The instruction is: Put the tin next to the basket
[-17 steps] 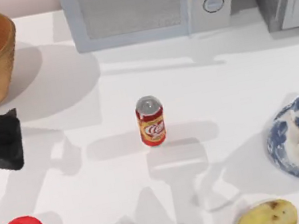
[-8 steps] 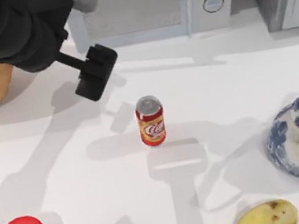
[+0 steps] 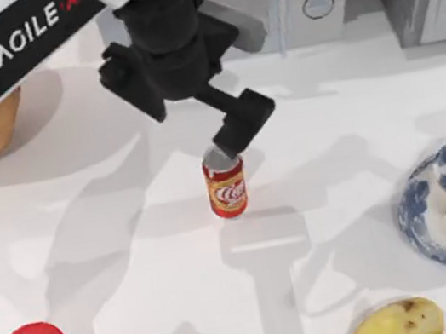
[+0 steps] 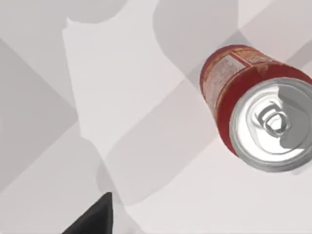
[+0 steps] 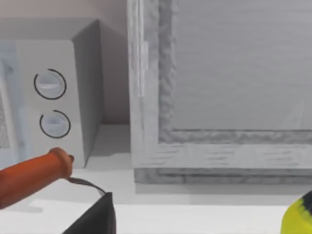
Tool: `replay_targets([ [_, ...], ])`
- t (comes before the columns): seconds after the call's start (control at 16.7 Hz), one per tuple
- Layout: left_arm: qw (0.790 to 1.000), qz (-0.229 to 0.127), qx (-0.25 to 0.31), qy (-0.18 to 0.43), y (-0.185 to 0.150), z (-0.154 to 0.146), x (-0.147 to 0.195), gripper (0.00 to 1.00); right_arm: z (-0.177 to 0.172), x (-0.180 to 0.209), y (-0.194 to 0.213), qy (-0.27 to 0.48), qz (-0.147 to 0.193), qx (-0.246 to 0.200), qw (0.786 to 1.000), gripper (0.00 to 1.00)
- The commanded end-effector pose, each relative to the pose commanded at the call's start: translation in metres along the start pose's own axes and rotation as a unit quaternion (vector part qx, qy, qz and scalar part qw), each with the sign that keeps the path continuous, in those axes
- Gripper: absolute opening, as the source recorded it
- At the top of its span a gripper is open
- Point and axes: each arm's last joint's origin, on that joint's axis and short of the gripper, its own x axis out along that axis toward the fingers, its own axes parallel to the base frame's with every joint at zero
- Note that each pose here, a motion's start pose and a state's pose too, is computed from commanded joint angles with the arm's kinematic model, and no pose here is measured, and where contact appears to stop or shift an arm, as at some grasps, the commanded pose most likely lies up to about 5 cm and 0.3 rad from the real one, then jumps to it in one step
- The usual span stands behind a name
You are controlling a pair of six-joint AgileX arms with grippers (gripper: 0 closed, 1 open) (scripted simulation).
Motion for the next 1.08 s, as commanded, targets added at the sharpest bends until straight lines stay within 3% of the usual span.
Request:
replay_targets([
  [0.3,0.999,-0.009,0.013,0.043,-0.010,0.022,0.026,1.00,0.000,0.000,0.000,0.000,0.000,0.000,1.000,1.00],
  [0.78,0.999,-0.009,0.013,0.044,-0.009,0.022,0.031,1.00,0.000,0.000,0.000,0.000,0.000,0.000,1.000,1.00],
  [1.08,0.999,-0.009,0.013,0.042,-0.010,0.021,0.067,1.00,0.000,0.000,0.000,0.000,0.000,0.000,1.000,1.00],
])
